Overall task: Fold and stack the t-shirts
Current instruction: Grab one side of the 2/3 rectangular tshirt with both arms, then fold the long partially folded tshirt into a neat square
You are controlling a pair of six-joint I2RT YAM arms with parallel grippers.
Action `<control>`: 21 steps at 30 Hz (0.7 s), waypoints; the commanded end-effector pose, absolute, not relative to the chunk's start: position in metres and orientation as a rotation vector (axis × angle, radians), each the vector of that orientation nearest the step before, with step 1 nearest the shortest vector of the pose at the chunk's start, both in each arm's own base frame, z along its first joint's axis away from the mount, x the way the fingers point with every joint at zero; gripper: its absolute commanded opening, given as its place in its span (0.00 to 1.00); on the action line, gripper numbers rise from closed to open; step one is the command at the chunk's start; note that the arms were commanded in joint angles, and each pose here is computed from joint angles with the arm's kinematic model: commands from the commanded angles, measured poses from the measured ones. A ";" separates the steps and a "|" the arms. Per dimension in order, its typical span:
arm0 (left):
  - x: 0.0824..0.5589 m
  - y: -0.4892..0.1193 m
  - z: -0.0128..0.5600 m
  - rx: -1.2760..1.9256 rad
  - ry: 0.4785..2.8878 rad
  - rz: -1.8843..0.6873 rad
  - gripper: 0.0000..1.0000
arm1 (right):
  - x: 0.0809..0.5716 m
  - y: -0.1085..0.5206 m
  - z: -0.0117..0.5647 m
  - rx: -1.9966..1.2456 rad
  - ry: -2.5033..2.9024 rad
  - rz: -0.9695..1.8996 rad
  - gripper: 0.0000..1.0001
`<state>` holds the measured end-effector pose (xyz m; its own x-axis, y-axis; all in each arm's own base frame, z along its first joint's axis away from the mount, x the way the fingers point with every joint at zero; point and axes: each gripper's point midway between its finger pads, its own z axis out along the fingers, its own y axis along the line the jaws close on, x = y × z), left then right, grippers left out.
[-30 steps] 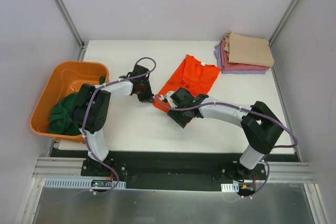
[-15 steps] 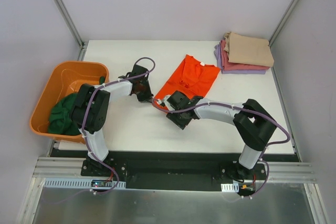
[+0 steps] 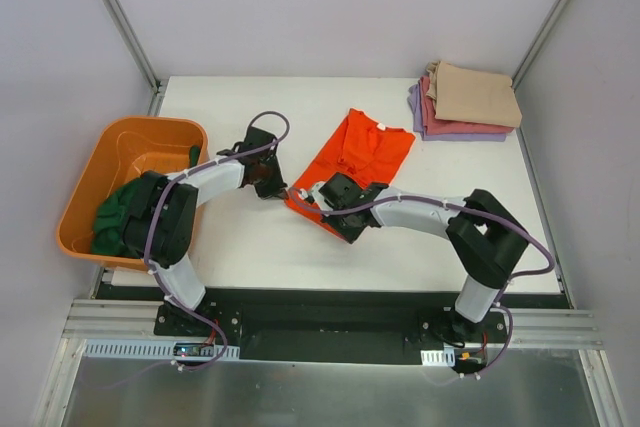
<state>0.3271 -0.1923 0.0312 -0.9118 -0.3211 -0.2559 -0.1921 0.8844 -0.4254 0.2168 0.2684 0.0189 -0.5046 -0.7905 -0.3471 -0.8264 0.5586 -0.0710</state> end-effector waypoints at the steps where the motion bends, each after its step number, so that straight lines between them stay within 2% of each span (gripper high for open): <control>1: 0.325 -0.180 0.059 -0.405 2.649 -0.557 0.00 | 0.177 0.292 0.043 -1.406 2.426 0.482 0.01; 8: 0.305 -0.143 0.095 -0.507 2.513 -0.422 0.00 | 0.130 0.339 0.116 -1.373 2.261 1.050 0.01; 13: 0.292 -0.116 0.142 -0.549 2.334 -0.377 0.00 | 0.090 0.358 0.175 -1.398 2.077 1.476 0.01; 18: 0.276 -0.101 0.179 -0.535 2.180 -0.415 0.00 | 0.066 0.361 0.207 -1.427 1.972 1.664 0.01; 21: 0.271 -0.098 0.191 -0.535 2.127 -0.437 0.00 | 0.065 0.361 0.211 -1.409 1.951 1.676 0.01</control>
